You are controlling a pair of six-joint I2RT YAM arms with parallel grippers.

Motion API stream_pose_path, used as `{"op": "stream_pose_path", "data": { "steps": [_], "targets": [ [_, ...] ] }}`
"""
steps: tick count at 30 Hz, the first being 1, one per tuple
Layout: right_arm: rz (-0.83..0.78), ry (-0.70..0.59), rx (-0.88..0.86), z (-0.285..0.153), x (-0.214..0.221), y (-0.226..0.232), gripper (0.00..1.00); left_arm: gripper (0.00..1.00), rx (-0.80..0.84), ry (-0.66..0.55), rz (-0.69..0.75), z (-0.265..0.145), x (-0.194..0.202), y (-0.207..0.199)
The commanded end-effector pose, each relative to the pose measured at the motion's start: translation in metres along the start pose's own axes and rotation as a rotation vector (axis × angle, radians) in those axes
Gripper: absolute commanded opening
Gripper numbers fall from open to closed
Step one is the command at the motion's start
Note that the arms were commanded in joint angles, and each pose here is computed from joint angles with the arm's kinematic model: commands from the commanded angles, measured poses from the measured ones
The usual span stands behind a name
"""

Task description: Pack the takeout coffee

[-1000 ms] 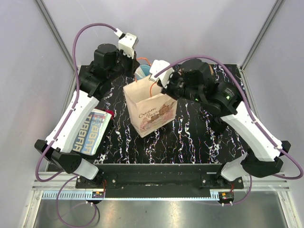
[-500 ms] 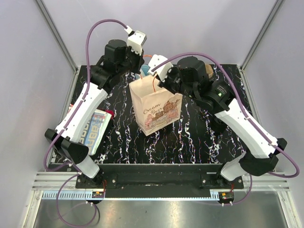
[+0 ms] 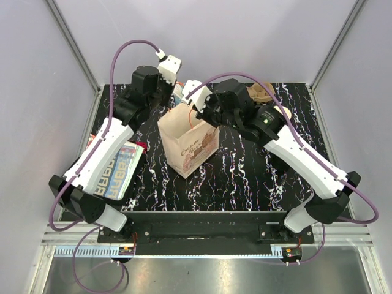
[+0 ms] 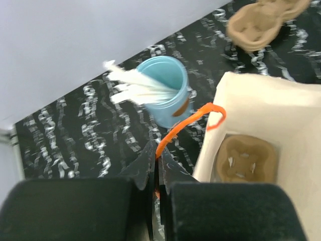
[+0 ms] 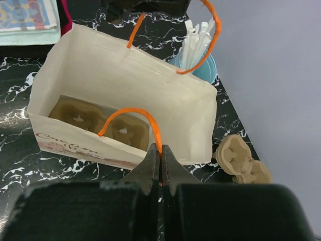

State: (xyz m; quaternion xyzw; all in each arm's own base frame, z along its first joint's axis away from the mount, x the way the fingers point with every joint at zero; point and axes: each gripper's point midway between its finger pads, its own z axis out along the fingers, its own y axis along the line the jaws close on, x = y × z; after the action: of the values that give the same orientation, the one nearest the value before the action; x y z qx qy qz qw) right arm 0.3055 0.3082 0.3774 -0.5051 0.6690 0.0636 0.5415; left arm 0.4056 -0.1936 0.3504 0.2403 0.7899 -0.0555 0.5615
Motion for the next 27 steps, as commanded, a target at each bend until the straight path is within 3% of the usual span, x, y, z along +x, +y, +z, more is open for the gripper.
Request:
{"op": "stream_pose_path", "data": {
  "steps": [1,7,14,27],
  "targets": [
    [0.056,-0.100,-0.007,0.007,-0.029,-0.004,0.01,0.00,-0.159,-0.112,0.026,-0.026,-0.026,0.046],
    [0.087,-0.111,-0.056,0.020,-0.037,0.005,0.05,0.00,-0.216,-0.147,0.052,-0.024,-0.030,0.076],
    [0.090,-0.105,-0.147,0.032,-0.040,0.032,0.48,0.00,-0.217,-0.137,0.086,-0.001,-0.028,0.082],
    [0.079,-0.101,-0.107,0.022,-0.041,0.023,0.85,0.00,-0.293,-0.116,0.099,0.027,-0.024,0.108]
  ]
}}
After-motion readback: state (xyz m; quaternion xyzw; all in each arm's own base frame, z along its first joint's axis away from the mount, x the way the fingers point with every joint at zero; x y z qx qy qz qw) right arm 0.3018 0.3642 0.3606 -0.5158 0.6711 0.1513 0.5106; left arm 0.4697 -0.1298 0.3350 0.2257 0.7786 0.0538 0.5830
